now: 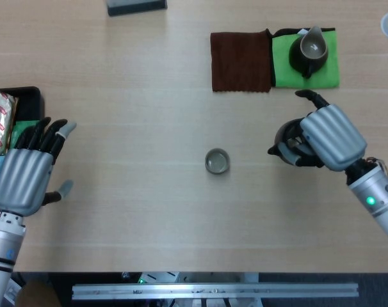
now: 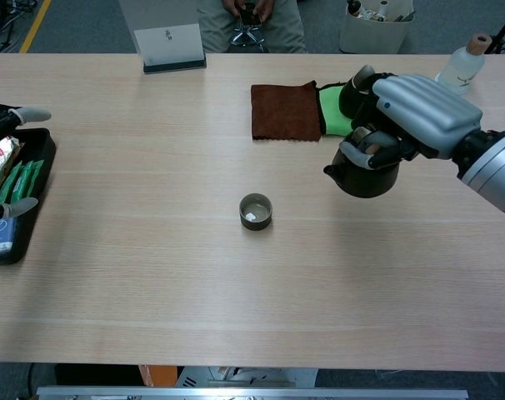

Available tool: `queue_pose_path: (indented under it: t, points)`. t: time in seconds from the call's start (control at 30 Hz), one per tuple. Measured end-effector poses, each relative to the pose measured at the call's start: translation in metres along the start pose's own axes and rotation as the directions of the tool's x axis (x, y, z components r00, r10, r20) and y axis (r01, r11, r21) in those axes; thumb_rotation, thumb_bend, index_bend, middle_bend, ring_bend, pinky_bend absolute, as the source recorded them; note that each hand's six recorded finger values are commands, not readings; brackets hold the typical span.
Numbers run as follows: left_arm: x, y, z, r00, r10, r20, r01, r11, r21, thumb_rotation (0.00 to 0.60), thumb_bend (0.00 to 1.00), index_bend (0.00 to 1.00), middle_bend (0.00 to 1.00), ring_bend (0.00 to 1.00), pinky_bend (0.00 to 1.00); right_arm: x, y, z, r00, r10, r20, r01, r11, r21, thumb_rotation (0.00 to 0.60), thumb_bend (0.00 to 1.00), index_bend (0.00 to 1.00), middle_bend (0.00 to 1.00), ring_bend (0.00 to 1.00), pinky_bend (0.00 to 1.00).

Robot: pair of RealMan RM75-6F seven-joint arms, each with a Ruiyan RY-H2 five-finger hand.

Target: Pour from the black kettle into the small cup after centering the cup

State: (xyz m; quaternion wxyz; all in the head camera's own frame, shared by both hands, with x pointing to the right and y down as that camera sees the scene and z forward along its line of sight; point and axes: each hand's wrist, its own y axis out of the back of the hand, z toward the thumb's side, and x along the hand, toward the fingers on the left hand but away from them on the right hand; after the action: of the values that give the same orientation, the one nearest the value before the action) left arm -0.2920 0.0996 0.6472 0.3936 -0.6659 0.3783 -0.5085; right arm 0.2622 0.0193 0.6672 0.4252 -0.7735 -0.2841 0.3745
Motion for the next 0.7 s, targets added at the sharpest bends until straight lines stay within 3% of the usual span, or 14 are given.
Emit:
queue_pose_path:
  t: [0.7]
  points:
    - [-0.013, 0.017, 0.003, 0.999, 0.037, 0.005, -0.037, 0.999, -0.013, 0.6, 0.22, 0.1, 0.13, 0.08, 0.15, -0.042, -0.047, 0.031, 0.996, 0.079, -0.038, -0.079, 0.997, 0.012, 0.542, 0.38, 1.0, 0.99, 1.0, 0.17]
